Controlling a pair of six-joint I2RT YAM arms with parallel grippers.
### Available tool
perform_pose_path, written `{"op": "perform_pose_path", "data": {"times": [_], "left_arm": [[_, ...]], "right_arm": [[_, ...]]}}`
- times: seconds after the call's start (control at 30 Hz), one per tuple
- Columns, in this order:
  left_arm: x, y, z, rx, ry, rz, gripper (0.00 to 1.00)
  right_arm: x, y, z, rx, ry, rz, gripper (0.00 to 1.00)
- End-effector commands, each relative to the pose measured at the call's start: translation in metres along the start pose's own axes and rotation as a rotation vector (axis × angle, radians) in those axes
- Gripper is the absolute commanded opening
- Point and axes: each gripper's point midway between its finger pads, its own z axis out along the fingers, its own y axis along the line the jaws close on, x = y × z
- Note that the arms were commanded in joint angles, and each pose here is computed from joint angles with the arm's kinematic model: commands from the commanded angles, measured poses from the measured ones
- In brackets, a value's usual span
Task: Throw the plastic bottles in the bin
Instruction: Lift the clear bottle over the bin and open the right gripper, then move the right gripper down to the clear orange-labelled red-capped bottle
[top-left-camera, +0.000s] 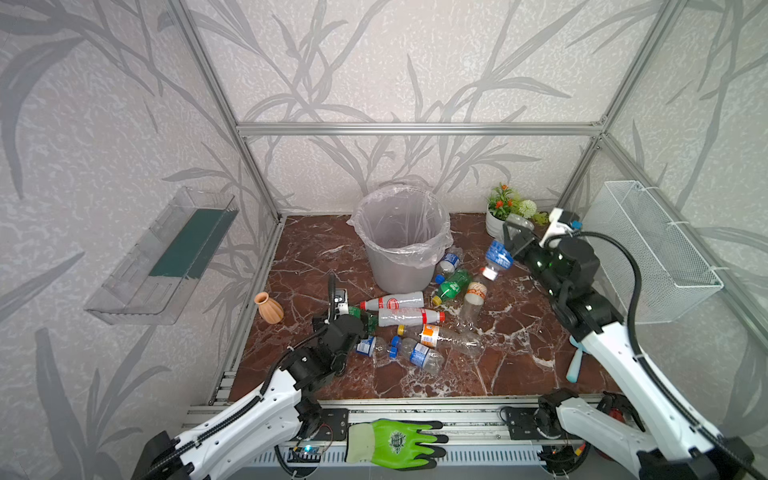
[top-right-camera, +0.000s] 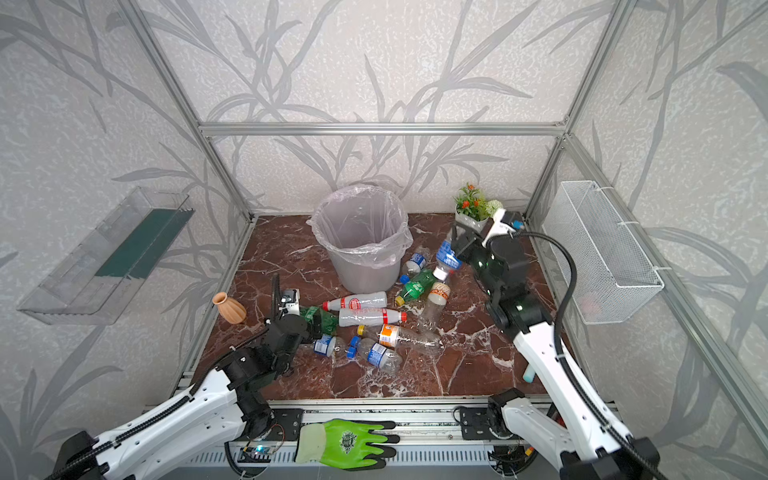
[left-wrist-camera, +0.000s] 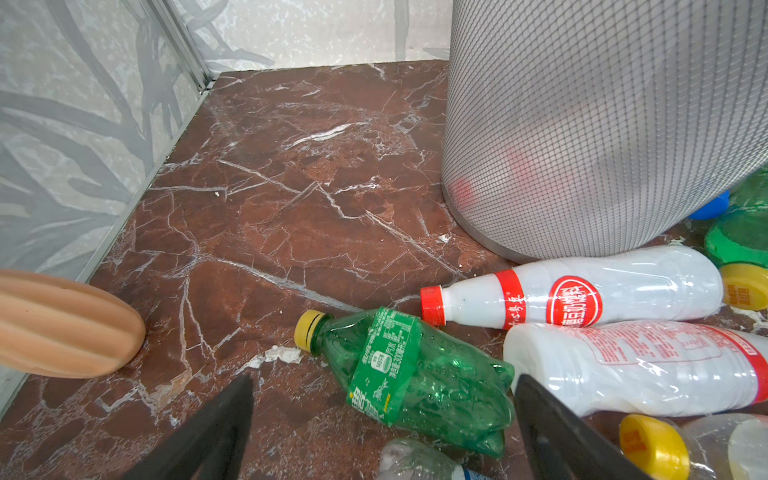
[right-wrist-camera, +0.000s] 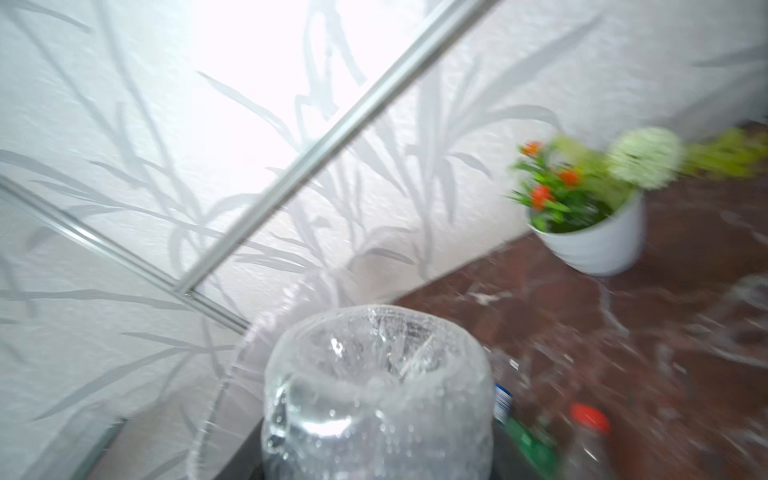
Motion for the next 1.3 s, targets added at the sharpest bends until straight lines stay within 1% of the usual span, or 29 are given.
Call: {"op": "perform_pose_path", "data": {"times": [0.0,0.03,0.1,0.13,0.17,0.2,0.23,0.27,0.33,0.43,0.5,0.6,0.73,0.77,0.87,1.0,1.13,1.27], "left_arm": [[-0.011,0.001,-0.002,-0.017,-0.015,-0.039,0.97],[-0.01,0.001,-0.002,-0.018,-0.009,-0.039,0.97],[-0.008,-0.001,-0.001,-0.016,0.002,-0.046,0.97],[-0.007,-0.002,0.0,-0.014,0.005,-0.047,0.98],[-0.007,-0.003,0.0,-0.011,0.01,-0.048,0.97],[-0.007,-0.003,0.0,-0.011,0.014,-0.05,0.97],[-0.006,-0.003,0.0,-0.011,0.018,-0.051,0.97],[-0.006,-0.003,-0.001,-0.013,0.02,-0.055,0.97],[-0.005,-0.001,-0.001,-0.017,0.025,-0.06,0.97],[-0.004,0.001,-0.003,-0.014,0.019,-0.068,0.97],[-0.005,0.001,-0.003,-0.012,0.015,-0.068,0.97],[-0.007,0.001,-0.004,-0.011,0.009,-0.07,0.97],[-0.008,0.001,-0.004,-0.014,0.005,-0.066,0.97],[-0.007,0.002,-0.004,-0.018,0.004,-0.065,0.98],[-0.006,0.003,-0.003,-0.025,0.003,-0.061,0.97],[-0.002,0.004,-0.002,-0.025,0.006,-0.06,0.97],[0.002,0.005,-0.001,-0.028,0.012,-0.06,0.97],[0.004,0.006,0.0,-0.032,0.017,-0.062,0.97]], "right_arm": [[-0.001,0.071,0.044,-0.157,0.004,-0.066,0.52],[0.006,0.087,0.061,-0.183,0.033,-0.094,0.53],[0.029,0.109,0.101,-0.213,0.129,-0.107,0.55],[0.041,0.116,0.116,-0.223,0.182,-0.113,0.58],[0.057,0.116,0.134,-0.216,0.244,-0.126,0.66],[0.065,0.117,0.142,-0.208,0.277,-0.145,0.8],[0.068,0.114,0.148,-0.19,0.284,-0.161,0.88],[0.068,0.112,0.149,-0.179,0.278,-0.169,0.92],[0.06,0.111,0.143,-0.179,0.242,-0.184,0.96],[0.039,0.11,0.12,-0.161,0.178,-0.225,1.0],[0.027,0.102,0.101,-0.141,0.14,-0.25,1.0],[0.02,0.08,0.077,-0.095,0.109,-0.265,1.0],[0.036,0.027,0.052,0.018,0.131,-0.307,1.0],[0.044,0.008,0.047,0.056,0.156,-0.312,1.0],[0.074,-0.055,0.035,0.154,0.25,-0.268,1.0],[0.118,-0.135,0.017,0.305,0.359,-0.223,0.95],[0.161,-0.182,0.004,0.394,0.476,-0.192,0.91],[0.2,-0.207,-0.005,0.421,0.561,-0.145,0.88]]}}
